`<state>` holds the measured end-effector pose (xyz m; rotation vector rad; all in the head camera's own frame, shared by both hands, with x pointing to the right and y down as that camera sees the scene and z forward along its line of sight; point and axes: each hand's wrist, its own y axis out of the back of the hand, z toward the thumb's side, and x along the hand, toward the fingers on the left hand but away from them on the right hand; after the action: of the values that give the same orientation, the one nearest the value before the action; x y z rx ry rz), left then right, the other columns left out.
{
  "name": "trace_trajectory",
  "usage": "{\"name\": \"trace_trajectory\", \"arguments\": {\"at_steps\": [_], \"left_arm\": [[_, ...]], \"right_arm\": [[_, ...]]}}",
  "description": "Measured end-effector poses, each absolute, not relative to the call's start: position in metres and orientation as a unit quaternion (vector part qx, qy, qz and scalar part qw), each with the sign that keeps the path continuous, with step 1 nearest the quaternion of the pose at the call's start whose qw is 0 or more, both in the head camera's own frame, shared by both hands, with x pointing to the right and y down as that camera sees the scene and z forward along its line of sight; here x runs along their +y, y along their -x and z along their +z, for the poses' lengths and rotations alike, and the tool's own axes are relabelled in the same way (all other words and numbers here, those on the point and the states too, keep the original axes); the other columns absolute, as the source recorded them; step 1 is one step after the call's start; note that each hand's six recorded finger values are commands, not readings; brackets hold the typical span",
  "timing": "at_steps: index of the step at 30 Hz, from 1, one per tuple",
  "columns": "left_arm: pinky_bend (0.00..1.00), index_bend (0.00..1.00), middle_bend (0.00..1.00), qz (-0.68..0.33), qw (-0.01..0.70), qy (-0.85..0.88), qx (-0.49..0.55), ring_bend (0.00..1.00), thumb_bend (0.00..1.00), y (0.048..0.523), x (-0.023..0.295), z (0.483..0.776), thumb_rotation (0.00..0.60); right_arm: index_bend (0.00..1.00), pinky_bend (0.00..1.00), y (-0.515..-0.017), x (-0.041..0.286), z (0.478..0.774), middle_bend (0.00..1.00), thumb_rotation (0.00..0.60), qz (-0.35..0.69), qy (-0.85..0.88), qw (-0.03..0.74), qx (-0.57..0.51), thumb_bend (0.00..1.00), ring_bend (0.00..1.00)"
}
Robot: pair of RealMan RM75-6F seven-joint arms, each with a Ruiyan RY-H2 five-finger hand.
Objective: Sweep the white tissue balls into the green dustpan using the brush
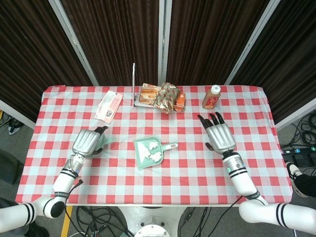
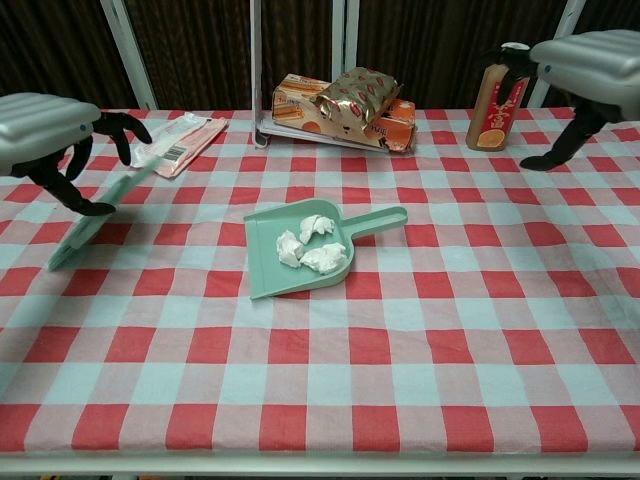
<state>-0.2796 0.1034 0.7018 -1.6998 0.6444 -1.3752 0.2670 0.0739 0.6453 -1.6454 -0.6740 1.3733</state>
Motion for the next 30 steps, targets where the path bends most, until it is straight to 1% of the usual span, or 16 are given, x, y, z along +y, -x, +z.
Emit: {"name": "trace_trajectory", "arguments": {"at_steps": [3,4,5,9,12,15,17,19,21,24,30], "left_arm": [[0.66,0.14,0.25,-0.543,0.428,0.672,0.267,0.4,0.14,0.279,0.102,0.687,0.6],[0.65,0.14,0.25,-0.541,0.43,0.67,0.269,0.38,0.14,0.28,0.102,0.682,0.6],[0.64,0.14,0.25,-0.54,0.433,0.669,0.273,0.37,0.14,0.281,0.101,0.677,0.6],[0.57,0.14,0.25,-0.537,0.435,0.659,0.298,0.37,0.14,0.295,0.099,0.655,0.6],[0.52,0.16,0.25,-0.538,0.418,0.657,0.324,0.36,0.14,0.31,0.1,0.648,0.6],[0.46,0.18,0.25,-0.539,0.394,0.652,0.359,0.32,0.14,0.331,0.103,0.641,0.6],[0.38,0.19,0.25,-0.541,0.38,0.647,0.381,0.28,0.14,0.348,0.106,0.637,0.6],[0.32,0.19,0.25,-0.546,0.366,0.637,0.402,0.24,0.14,0.371,0.113,0.633,0.6],[0.28,0.19,0.25,-0.558,0.358,0.623,0.415,0.22,0.14,0.397,0.125,0.629,0.6],[0.26,0.2,0.25,-0.58,0.363,0.595,0.421,0.22,0.14,0.43,0.146,0.621,0.6],[0.24,0.22,0.24,-0.62,0.379,0.547,0.415,0.22,0.14,0.467,0.19,0.603,0.6]], "right_arm": [[0.01,0.03,-0.288,0.074,0.634,0.25,0.6,0.555,0.651,0.432,-0.285,0.11,0.07],[0.01,0.03,-0.293,0.075,0.632,0.25,0.6,0.556,0.649,0.432,-0.288,0.11,0.07],[0.01,0.03,-0.298,0.076,0.63,0.25,0.6,0.558,0.646,0.432,-0.291,0.11,0.07],[0.01,0.03,-0.32,0.081,0.623,0.25,0.6,0.568,0.637,0.428,-0.297,0.12,0.07],[0.01,0.04,-0.336,0.085,0.618,0.26,0.6,0.577,0.629,0.427,-0.299,0.15,0.07],[0.03,0.05,-0.351,0.091,0.613,0.25,0.6,0.581,0.626,0.42,-0.306,0.22,0.07],[0.05,0.06,-0.359,0.095,0.61,0.24,0.6,0.58,0.627,0.414,-0.315,0.23,0.06],[0.05,0.06,-0.368,0.099,0.606,0.22,0.6,0.575,0.63,0.406,-0.327,0.24,0.03],[0.05,0.05,-0.377,0.105,0.601,0.21,0.6,0.567,0.636,0.398,-0.34,0.24,0.02],[0.05,0.04,-0.39,0.117,0.594,0.21,0.6,0.552,0.646,0.385,-0.361,0.24,0.0],[0.06,0.03,-0.417,0.153,0.579,0.21,0.6,0.536,0.649,0.366,-0.397,0.24,0.0]]}}
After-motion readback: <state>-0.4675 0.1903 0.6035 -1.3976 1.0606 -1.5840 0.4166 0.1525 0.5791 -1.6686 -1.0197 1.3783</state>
